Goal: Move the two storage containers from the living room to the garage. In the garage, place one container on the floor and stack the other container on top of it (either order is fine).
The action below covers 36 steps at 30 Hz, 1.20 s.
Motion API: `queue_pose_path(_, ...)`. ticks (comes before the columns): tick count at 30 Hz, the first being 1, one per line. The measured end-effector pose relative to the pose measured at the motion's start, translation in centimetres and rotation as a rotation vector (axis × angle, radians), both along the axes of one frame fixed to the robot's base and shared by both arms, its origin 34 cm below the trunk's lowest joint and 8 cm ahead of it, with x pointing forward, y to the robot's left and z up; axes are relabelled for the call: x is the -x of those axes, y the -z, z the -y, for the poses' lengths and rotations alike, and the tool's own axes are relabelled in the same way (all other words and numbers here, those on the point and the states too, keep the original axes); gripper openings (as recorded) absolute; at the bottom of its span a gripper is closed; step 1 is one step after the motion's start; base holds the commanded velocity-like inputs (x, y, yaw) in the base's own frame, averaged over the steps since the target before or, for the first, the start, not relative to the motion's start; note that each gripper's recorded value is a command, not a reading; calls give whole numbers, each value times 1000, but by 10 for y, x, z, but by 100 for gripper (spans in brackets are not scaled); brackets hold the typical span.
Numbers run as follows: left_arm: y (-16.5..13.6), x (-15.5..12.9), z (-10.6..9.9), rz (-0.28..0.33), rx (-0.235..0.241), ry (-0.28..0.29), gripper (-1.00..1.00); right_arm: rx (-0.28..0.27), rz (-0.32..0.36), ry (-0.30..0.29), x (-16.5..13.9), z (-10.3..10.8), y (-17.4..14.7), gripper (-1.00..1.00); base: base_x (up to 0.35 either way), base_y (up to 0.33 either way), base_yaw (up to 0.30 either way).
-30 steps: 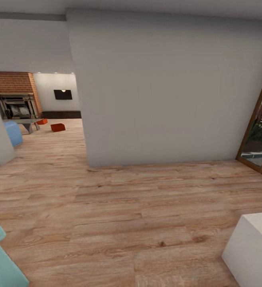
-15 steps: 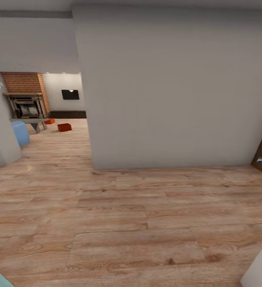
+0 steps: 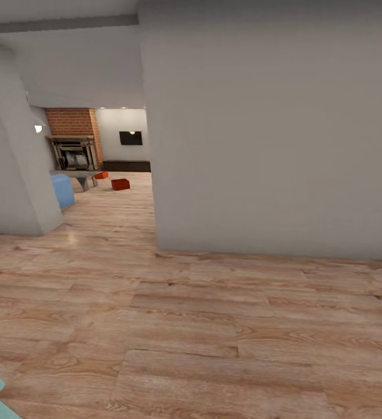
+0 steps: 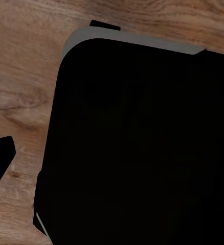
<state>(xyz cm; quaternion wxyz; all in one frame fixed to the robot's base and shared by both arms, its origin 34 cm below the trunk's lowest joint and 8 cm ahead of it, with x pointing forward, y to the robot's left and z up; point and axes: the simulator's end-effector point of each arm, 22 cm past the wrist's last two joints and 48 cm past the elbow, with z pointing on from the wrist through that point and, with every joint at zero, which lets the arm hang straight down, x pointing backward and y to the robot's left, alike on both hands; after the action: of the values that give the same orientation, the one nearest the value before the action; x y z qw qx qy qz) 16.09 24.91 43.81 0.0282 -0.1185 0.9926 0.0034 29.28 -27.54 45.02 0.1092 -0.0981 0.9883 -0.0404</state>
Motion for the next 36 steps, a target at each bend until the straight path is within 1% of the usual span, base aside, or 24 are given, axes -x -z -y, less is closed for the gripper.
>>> queue_pose_path(12, 0, 0, -1, 1, -1, -2, 100, -6, -2, 6, 0, -1, 0, 100, 323, 0, 268)
queue_pose_path(13, 0, 0, -2, 0, -2, -3, 100, -11, -7, 3, 2, -2, 1, 100, 323, 0, 268)
queue_pose_path(15, 0, -3, -11, 3, -14, -4, 100, -12, -9, 2, 2, -2, 1, 100, 323, 0, 264)
queue_pose_path(17, -1, -12, -17, 21, -23, -3, 100, -13, -10, 1, 3, -2, 1, 100, 323, 0, 197)
queue_pose_path(19, -3, -36, -23, 68, -31, -4, 100, -14, -13, 1, 3, -3, 1, 100, 323, 0, 91)
queue_pose_path(21, -5, -49, -25, 89, -31, -5, 100, -14, -13, 1, 3, -3, 1, 100, 323, 0, 47)
queue_pose_path(24, -6, -55, -24, 93, -26, -6, 100, -14, -13, 1, 4, -2, 1, 100, 323, 0, 24)
queue_pose_path(29, -6, -55, -24, 88, -20, -28, 100, -13, -12, 1, 3, -2, 1, 100, 323, 0, 6)
queue_pose_path(33, -4, -43, -23, 60, -11, -75, 100, -13, -13, 1, 3, -2, 1, 100, 323, 0, 1)
queue_pose_path(36, -3, -38, -22, 48, -8, -83, 100, -12, -15, 1, 4, -1, 1, 100, 323, 0, 0)
